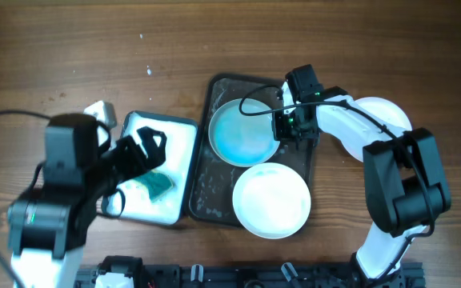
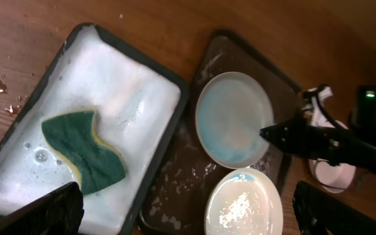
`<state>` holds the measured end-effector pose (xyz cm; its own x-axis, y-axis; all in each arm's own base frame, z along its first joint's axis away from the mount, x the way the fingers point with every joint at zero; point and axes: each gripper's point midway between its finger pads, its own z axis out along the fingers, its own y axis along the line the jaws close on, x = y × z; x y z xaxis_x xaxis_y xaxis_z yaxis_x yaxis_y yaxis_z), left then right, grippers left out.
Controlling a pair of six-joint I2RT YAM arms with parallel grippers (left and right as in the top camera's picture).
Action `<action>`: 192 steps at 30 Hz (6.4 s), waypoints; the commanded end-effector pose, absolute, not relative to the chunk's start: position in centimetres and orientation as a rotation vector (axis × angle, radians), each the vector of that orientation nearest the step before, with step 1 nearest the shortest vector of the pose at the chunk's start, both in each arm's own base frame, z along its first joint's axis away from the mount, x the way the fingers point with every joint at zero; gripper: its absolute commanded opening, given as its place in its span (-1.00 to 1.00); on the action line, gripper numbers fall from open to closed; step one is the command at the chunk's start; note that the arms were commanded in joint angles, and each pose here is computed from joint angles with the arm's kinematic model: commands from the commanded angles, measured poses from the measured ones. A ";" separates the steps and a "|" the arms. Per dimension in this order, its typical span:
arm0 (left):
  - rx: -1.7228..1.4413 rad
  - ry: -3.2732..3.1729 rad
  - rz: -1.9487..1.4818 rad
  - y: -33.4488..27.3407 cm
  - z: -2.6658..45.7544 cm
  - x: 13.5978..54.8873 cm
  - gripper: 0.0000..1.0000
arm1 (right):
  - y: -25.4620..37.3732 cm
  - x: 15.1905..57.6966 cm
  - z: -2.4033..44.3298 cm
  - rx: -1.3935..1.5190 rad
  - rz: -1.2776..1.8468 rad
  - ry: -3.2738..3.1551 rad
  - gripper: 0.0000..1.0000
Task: Clean dirty plates on tray and stack at the side
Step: 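Lift the plate with the right gripper and dip it into the basin, then carry the plate right and stack it on the cleaned plates, then grip the rim of the last white plate on the tray with the right gripper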
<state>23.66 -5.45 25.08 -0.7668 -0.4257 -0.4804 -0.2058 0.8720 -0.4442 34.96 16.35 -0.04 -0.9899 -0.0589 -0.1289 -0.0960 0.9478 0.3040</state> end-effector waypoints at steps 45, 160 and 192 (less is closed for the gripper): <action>-0.400 2.325 -0.523 -5.2 28.2 20.9 1.00 | 34.5 28.8 26.7 -0.751 -0.446 1.749 -0.91; -0.400 2.325 -0.523 -5.2 28.2 20.9 1.00 | 14.7 20.8 1.3 -0.096 0.576 3.014 -0.32; -0.400 2.325 -0.523 -5.2 28.2 20.9 1.00 | 17.3 20.3 7.7 -0.551 0.700 2.810 -0.30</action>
